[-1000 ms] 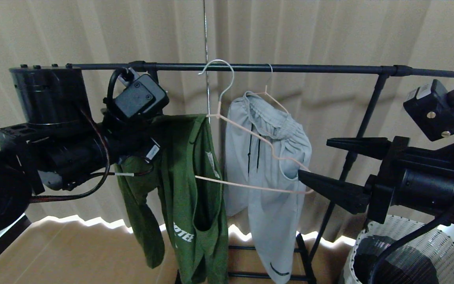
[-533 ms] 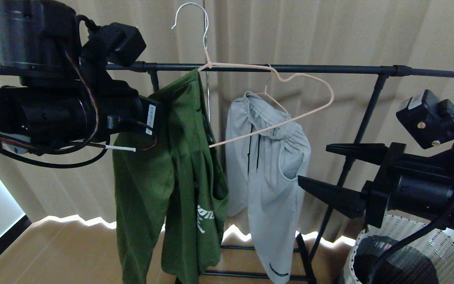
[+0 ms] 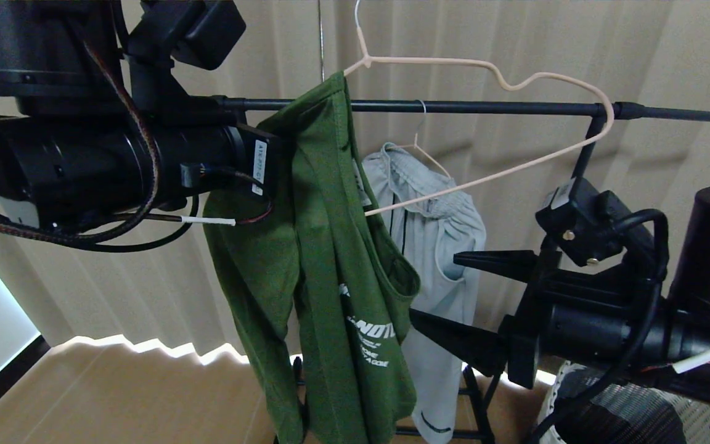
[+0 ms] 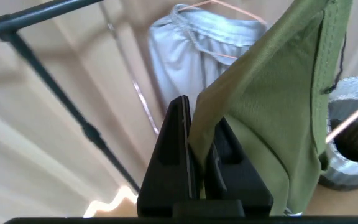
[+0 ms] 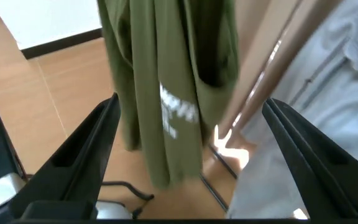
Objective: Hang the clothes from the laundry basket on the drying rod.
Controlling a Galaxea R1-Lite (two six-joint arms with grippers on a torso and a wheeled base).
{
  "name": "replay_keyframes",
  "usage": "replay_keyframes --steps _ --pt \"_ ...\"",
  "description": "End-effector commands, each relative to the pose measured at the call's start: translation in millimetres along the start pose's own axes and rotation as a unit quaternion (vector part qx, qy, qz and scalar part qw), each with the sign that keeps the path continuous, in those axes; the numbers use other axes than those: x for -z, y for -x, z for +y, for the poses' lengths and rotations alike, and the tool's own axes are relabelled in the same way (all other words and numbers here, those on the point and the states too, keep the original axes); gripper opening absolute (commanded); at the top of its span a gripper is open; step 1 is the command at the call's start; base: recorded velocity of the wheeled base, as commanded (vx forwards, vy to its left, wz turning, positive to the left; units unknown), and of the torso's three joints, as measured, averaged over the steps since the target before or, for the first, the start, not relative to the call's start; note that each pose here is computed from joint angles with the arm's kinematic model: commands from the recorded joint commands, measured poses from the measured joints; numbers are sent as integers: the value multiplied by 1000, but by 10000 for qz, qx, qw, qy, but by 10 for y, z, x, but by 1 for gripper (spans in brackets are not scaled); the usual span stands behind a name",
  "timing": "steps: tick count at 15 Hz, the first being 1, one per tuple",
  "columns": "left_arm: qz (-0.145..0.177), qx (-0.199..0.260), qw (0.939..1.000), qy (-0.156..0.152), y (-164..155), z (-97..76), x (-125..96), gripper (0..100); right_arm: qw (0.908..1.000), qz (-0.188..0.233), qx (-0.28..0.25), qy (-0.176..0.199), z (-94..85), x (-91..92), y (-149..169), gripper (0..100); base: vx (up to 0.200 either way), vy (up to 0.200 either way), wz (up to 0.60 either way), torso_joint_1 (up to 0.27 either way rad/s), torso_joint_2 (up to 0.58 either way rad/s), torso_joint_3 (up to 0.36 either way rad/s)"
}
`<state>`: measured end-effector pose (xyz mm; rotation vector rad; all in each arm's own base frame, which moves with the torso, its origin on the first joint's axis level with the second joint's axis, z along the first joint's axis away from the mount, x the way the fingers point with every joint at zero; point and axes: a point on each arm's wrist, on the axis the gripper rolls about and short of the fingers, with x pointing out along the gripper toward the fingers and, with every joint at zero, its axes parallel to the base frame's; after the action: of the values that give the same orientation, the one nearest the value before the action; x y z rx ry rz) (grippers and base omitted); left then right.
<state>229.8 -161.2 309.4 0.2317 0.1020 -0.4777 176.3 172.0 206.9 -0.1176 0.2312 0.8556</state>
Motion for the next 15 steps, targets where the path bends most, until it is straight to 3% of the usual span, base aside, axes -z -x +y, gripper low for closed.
replay_keyframes --steps 1,4,9,13,15 --pt "-44 98 9999 -12 44 -48 -14 0 9996 217 178 -18 -20 124 -277 100 0 0 0 0 0 0" --pt "-102 157 9998 -15 95 -73 -37 0 9992 177 370 -20 -57 195 -440 100 0 0 0 0 0 0" --pt "-294 116 9995 45 169 -40 -97 0 9973 382 627 -79 -116 320 -395 100 0 0 0 0 0 0" --pt "-232 -6 9997 8 170 20 -55 0 9931 348 1106 -189 -336 381 -205 100 0 0 0 0 0 0" --pt "36 -274 9988 -399 144 153 129 0 9880 123 1521 -255 -531 297 -48 100 0 0 0 0 0 0"
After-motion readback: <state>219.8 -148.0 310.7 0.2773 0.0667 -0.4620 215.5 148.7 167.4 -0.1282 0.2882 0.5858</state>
